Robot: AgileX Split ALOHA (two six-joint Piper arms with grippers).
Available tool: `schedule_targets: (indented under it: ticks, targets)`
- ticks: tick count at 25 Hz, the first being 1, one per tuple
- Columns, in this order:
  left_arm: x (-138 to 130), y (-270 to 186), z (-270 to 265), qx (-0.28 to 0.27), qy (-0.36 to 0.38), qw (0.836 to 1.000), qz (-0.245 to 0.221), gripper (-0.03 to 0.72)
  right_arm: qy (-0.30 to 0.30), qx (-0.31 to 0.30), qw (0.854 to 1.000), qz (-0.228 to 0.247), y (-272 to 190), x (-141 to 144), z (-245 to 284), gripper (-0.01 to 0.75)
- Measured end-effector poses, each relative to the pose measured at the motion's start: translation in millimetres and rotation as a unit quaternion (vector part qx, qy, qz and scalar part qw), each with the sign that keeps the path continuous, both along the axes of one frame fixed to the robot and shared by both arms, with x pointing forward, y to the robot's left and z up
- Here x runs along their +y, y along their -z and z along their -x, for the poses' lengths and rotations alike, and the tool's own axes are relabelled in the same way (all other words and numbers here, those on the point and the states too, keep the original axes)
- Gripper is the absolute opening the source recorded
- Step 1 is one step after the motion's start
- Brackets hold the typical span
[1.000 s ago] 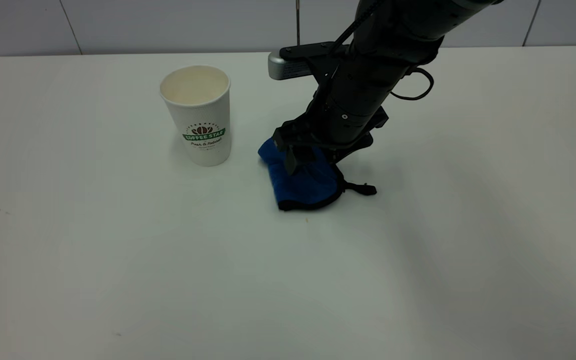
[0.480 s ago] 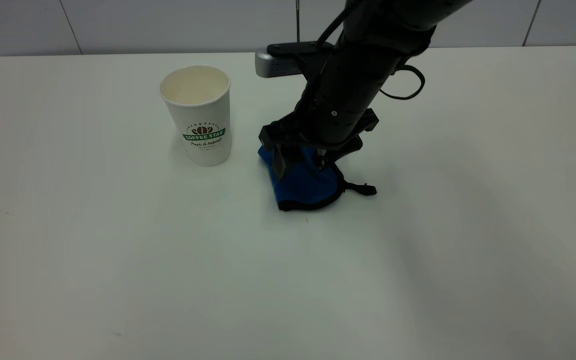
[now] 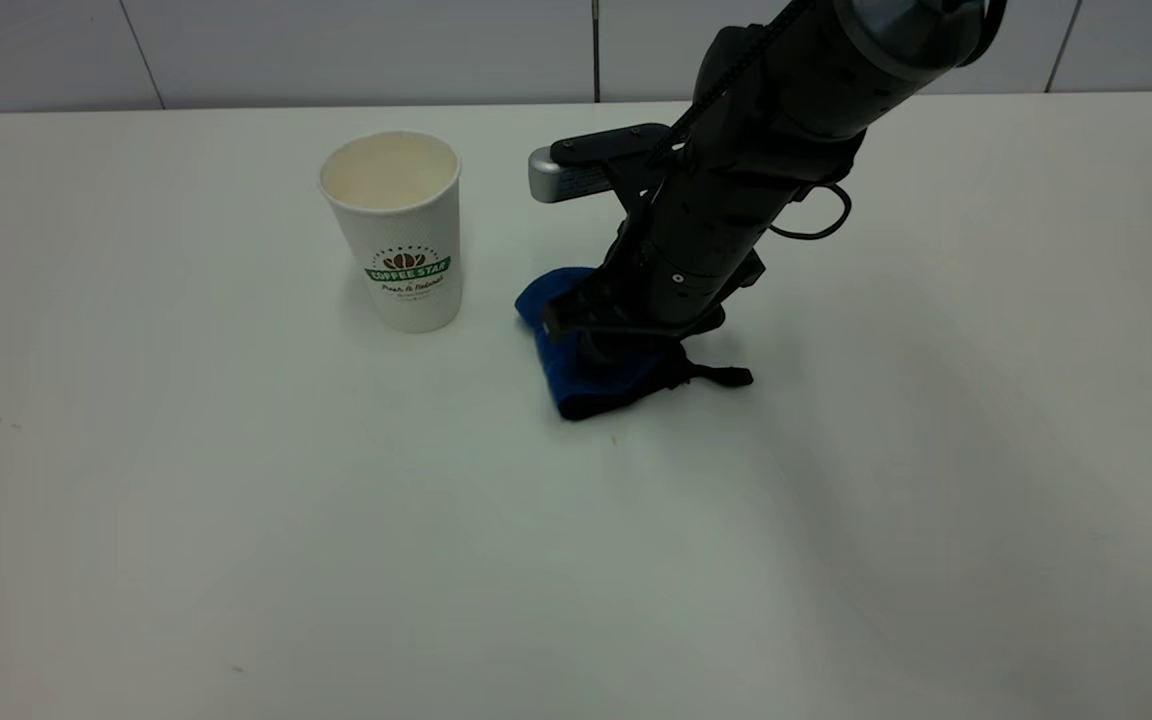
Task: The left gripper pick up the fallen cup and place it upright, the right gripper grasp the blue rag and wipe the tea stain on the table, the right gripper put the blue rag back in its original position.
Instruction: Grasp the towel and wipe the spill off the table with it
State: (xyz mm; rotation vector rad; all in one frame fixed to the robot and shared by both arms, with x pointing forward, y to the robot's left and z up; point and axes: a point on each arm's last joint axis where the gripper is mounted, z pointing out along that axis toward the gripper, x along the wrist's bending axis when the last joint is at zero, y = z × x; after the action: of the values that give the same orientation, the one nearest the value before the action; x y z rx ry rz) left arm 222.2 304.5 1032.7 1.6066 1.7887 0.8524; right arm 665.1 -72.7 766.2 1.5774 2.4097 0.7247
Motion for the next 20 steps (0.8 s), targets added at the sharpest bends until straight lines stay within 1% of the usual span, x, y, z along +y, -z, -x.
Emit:
schedule_targets:
  ticks: [4, 5, 7, 11, 13, 15, 17, 20]
  targets:
    - [0, 0, 0, 0.0, 0.0, 1.0, 0.0, 0.265, -0.006, -0.021, 1.0, 0.009, 1, -5, -4, 0.101]
    - [0, 0, 0, 0.0, 0.0, 1.0, 0.0, 0.265, -0.004, -0.022, 1.0, 0.01, 1, -7, -6, 0.069]
    - [0, 0, 0, 0.0, 0.0, 1.0, 0.0, 0.265, 0.006, -0.023, 1.0, 0.011, 1, -16, -10, 0.048]
    - [0, 0, 0, 0.0, 0.0, 1.0, 0.0, 0.265, 0.047, -0.024, 0.999, 0.012, 1, -54, -27, 0.046]
    - [0, 0, 0, 0.0, 0.0, 1.0, 0.0, 0.265, 0.054, -0.023, 0.998, 0.016, 1, -67, -32, 0.046]
    - [0, 0, 0, 0.0, 0.0, 1.0, 0.0, 0.265, 0.05, -0.022, 0.998, 0.018, 1, -67, -32, 0.046]
    - [0, 0, 0, 0.0, 0.0, 1.0, 0.0, 0.265, 0.038, -0.023, 0.999, 0.02, 0, -60, -30, 0.046]
    - [0, 0, 0, 0.0, 0.0, 1.0, 0.0, 0.265, 0.006, -0.024, 0.999, 0.021, 0, -34, -19, 0.046]
